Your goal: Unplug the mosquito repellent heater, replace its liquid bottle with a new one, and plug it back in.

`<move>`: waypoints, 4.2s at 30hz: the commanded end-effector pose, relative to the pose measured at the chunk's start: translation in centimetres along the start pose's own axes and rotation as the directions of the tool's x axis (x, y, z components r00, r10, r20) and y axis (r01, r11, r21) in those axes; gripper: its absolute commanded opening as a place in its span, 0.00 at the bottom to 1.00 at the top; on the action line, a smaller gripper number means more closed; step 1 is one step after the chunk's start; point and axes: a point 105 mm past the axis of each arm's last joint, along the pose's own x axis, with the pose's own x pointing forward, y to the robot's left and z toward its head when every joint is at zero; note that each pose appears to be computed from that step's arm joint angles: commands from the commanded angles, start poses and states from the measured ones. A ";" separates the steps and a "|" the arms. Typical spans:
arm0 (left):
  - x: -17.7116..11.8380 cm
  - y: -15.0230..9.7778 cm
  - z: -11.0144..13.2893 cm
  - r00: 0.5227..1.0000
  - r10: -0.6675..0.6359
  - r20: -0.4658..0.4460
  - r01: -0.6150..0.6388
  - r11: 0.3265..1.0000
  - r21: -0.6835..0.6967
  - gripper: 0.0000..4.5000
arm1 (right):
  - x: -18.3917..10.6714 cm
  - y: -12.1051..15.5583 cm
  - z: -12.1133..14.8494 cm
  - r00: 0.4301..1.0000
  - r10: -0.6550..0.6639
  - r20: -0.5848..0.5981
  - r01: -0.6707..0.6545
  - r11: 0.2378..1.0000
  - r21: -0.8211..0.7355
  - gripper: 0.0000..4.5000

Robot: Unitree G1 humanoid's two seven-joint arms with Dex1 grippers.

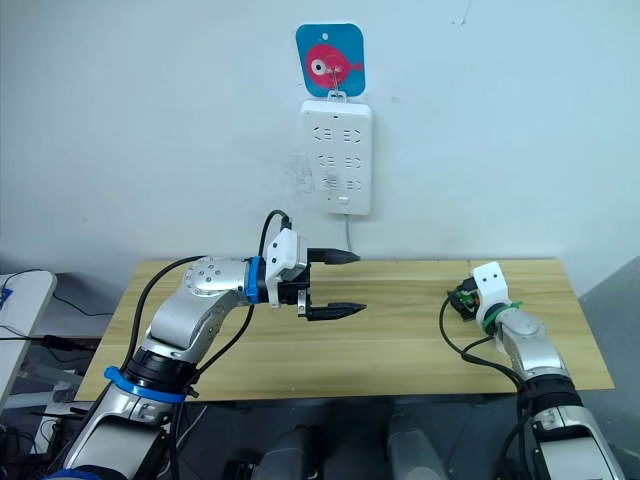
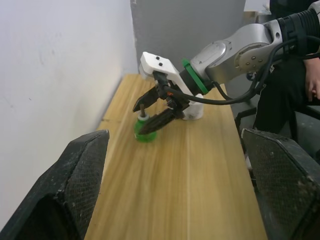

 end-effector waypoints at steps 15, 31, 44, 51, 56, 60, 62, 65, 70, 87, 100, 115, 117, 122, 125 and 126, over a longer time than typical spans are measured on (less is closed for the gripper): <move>-6.5 -1.2 -13.2 0.308 0.918 -0.252 -0.951 0.294 -0.092 1.00 | -4.3 15.9 12.5 0.811 0.543 0.217 -0.517 0.839 -0.168 0.99; -11.3 1.0 -17.0 0.068 0.951 -0.302 -0.989 0.026 -0.143 1.00 | -6.4 20.7 17.7 0.665 0.722 0.192 -0.655 0.687 -0.313 0.99; -12.6 4.3 -17.3 0.044 0.961 -0.274 -0.981 -0.010 -0.192 1.00 | -6.7 21.8 22.1 0.637 0.733 0.237 -0.635 0.674 -0.377 0.99; -11.7 6.1 -16.8 0.096 0.961 -0.258 -0.978 0.043 -0.203 1.00 | -6.5 21.9 23.0 0.643 0.722 0.257 -0.611 0.685 -0.397 0.99; -11.9 6.7 -16.7 0.079 0.963 -0.257 -0.983 0.032 -0.181 1.00 | -6.4 21.7 23.2 0.650 0.714 0.261 -0.602 0.693 -0.397 0.99; -12.1 6.9 -16.6 0.065 0.965 -0.253 -0.986 0.023 -0.163 0.96 | -6.4 21.6 23.2 0.654 0.709 0.262 -0.598 0.698 -0.395 1.00; -12.1 7.1 -16.4 0.064 0.968 -0.242 -0.985 0.023 -0.169 0.87 | -6.4 21.5 23.2 0.657 0.706 0.263 -0.596 0.700 -0.393 1.00; -12.5 7.5 -16.0 0.061 0.972 -0.227 -0.986 0.023 -0.164 0.68 | -6.3 21.4 23.2 0.660 0.704 0.263 -0.595 0.703 -0.389 1.00; -13.1 8.4 -15.3 0.066 0.976 -0.209 -0.986 0.032 -0.161 0.48 | -6.2 21.3 22.9 0.665 0.700 0.260 -0.593 0.707 -0.386 1.00; -5.1 2.6 -8.3 0.847 0.514 -0.137 -0.529 0.841 -0.113 0.48 | -6.6 18.2 18.9 0.642 0.715 0.275 -0.636 0.698 -0.330 1.00; -4.3 0.7 -3.5 0.996 0.021 -0.089 -0.026 0.998 -0.054 0.48 | -8.7 17.4 15.5 0.555 0.801 0.224 -0.752 0.598 -0.277 1.00; -3.2 0.1 -2.7 0.994 -0.092 -0.058 0.093 0.996 0.012 0.48 | -8.0 18.9 16.1 0.539 0.800 0.265 -0.742 0.600 -0.300 1.00; -2.9 -0.1 -2.6 0.994 -0.095 -0.052 0.095 0.995 0.010 0.48 | -7.9 18.9 15.6 0.542 0.804 0.243 -0.741 0.594 -0.313 0.91; -2.8 0.0 -2.2 0.995 -0.089 -0.039 0.089 0.996 0.008 0.48 | -8.1 19.0 15.1 0.522 0.825 0.216 -0.759 0.565 -0.323 0.56; -2.9 0.0 -2.1 0.996 -0.080 -0.039 0.080 0.997 0.008 0.48 | -8.2 18.8 14.9 0.518 0.830 0.208 -0.763 0.558 -0.326 0.32; -3.0 0.0 -2.2 0.996 -0.079 -0.040 0.080 0.997 0.008 0.48 | -8.2 18.8 15.0 0.514 0.832 0.207 -0.766 0.554 -0.326 0.24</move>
